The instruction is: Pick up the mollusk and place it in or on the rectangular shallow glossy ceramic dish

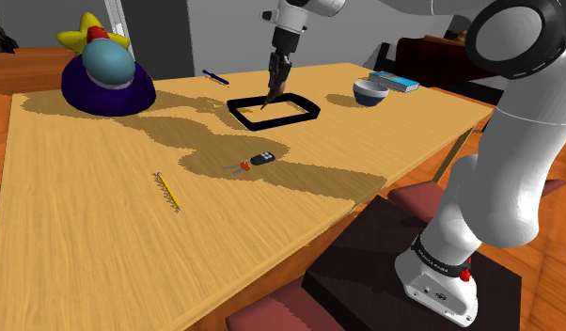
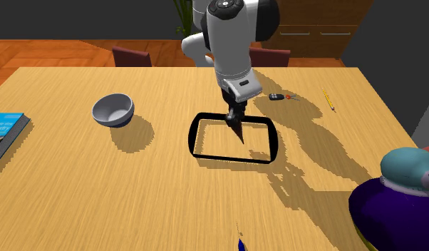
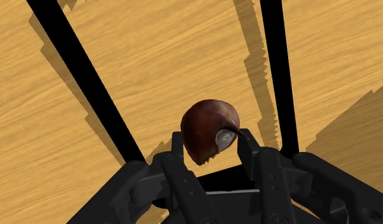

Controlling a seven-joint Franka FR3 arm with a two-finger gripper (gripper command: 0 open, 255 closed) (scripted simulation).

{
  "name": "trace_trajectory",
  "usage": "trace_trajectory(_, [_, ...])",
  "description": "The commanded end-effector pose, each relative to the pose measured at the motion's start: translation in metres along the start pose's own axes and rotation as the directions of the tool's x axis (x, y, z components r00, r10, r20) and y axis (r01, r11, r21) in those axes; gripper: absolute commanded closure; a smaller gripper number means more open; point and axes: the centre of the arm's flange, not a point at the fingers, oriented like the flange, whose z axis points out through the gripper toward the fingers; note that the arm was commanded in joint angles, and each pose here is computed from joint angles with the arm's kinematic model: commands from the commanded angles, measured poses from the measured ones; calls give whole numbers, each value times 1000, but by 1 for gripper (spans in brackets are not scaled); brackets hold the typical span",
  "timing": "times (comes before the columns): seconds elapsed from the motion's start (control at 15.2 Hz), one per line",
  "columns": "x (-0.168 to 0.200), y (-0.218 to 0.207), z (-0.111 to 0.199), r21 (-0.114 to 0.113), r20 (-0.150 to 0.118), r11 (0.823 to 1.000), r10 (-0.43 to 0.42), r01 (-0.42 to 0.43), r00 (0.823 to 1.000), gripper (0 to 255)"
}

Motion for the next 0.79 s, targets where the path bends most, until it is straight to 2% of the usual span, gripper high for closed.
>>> trace_trajectory(0.0, [-2,0,11,0,0,1000,0,0,1000,255])
trace_trajectory(0.59, [-3,1,16,0,0,1000,0,0,1000,255])
trace_trajectory(0.66, [-3,1,16,0,0,1000,0,0,1000,0])
trace_trajectory(0.73, [-3,1,16,0,0,1000,0,0,1000,0])
